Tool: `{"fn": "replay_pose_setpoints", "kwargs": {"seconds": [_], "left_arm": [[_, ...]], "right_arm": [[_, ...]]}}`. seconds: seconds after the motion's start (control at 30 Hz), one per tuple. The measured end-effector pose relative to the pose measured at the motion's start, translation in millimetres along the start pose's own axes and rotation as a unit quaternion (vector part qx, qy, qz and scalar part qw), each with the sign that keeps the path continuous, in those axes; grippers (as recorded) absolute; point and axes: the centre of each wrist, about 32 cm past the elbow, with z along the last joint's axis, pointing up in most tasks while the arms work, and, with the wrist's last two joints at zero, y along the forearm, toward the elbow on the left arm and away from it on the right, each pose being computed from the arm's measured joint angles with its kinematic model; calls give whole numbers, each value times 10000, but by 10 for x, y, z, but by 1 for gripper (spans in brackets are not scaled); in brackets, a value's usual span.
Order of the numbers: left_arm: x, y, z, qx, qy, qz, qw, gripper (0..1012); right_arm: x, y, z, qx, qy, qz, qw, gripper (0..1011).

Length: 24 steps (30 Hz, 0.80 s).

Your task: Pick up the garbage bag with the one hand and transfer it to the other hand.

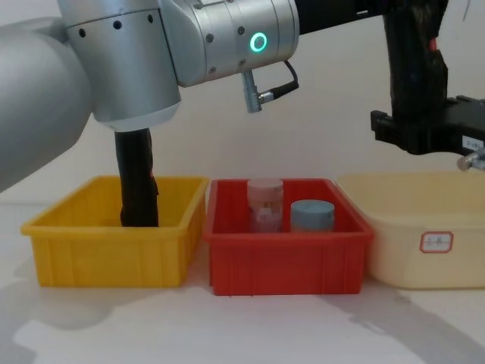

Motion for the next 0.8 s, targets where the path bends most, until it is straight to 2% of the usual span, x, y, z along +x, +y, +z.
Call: {"fn": "replay_pose_setpoints", "kwargs": {"seconds": [0.07, 0.13, 0.17, 0.3, 0.4, 0.43, 0.57, 0.6, 0.63, 0.67, 0.77, 0.8], "left_arm": [[0, 0, 0, 0, -1, 0, 10000, 369], [0, 0, 0, 1, -1, 0, 10000, 369], [0, 0, 0, 0, -1, 0, 10000, 369], [0, 0, 0, 0, -1, 1, 10000, 369], [0, 0, 0, 0, -1, 0, 10000, 381], [0, 0, 0, 0, -1, 0, 10000, 426], [0, 0, 1, -1, -1, 0, 10000, 497], [0, 0, 1, 0, -1, 0, 10000, 555], [0, 0, 0, 0, -1, 0, 10000, 566], [0, 0, 0, 0, -1, 1, 10000, 633], [0, 0, 1, 0, -1, 1, 10000, 689], [0, 0, 0, 0, -1, 0, 10000, 748]], "right_arm": [[3, 9, 4, -13, 17, -15, 10000, 762], [6, 20, 10, -27, 40, -36, 10000, 685], [6, 26, 13, -32, 51, -46, 10000, 606], [7, 36, 18, -33, 73, -66, 9999, 532], [9, 39, 20, -33, 81, -81, 9999, 533], [11, 41, 21, -31, 83, -92, 9999, 533], [17, 42, 25, -24, 81, -119, 9999, 533], [19, 42, 25, -23, 82, -126, 9999, 533], [21, 42, 25, -22, 81, -131, 9999, 533], [23, 41, 26, -19, 83, -140, 9999, 532], [28, 40, 27, -15, 89, -156, 9998, 531], [35, 38, 28, -13, 95, -171, 9998, 531]]}}
